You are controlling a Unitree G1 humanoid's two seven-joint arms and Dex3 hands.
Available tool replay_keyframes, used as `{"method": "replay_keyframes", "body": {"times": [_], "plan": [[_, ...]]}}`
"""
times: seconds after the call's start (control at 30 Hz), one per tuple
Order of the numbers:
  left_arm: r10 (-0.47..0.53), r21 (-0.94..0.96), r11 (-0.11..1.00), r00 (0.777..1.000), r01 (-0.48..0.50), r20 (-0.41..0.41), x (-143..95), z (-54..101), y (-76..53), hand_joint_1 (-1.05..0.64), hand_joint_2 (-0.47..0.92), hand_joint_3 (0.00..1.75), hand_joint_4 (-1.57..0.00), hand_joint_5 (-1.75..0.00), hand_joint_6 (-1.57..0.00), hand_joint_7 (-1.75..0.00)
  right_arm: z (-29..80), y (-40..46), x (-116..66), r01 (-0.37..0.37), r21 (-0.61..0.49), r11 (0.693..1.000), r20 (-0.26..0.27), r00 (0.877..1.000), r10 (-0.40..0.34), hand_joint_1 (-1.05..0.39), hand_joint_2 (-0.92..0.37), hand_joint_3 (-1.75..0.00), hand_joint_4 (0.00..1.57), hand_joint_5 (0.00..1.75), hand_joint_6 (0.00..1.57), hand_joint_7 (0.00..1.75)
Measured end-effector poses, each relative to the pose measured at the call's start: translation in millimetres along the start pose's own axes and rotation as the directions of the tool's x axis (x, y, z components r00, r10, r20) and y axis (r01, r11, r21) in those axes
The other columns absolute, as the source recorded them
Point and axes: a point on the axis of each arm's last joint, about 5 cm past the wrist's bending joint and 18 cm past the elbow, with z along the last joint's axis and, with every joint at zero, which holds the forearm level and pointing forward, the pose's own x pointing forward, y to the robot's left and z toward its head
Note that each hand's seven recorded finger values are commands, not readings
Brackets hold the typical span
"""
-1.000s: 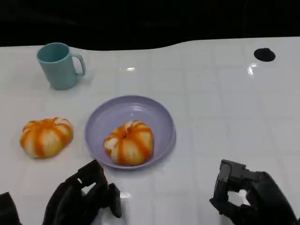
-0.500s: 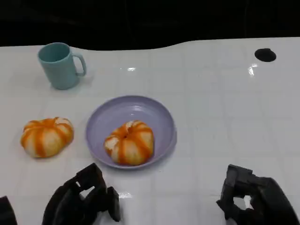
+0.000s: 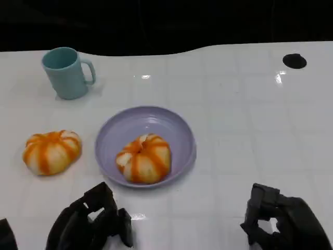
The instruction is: Grasp the bread from the table and place it into the plate.
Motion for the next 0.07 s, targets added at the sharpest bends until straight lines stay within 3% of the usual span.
{"method": "replay_keyframes", "body": {"times": [0.07], "plan": [[0.003,0.0,1.0,1.0,-0.003,-0.001,-1.4,-0.4,0.1,-0.64,0.92,0.21,-0.83,-1.75,-0.68,-1.65,0.8,0.0,0.6,0.004,0.016,1.0,0.004,1.0,-0.004,-0.64,-0.92,-0.28,0.84,1.75,0.63,1.71]]}}
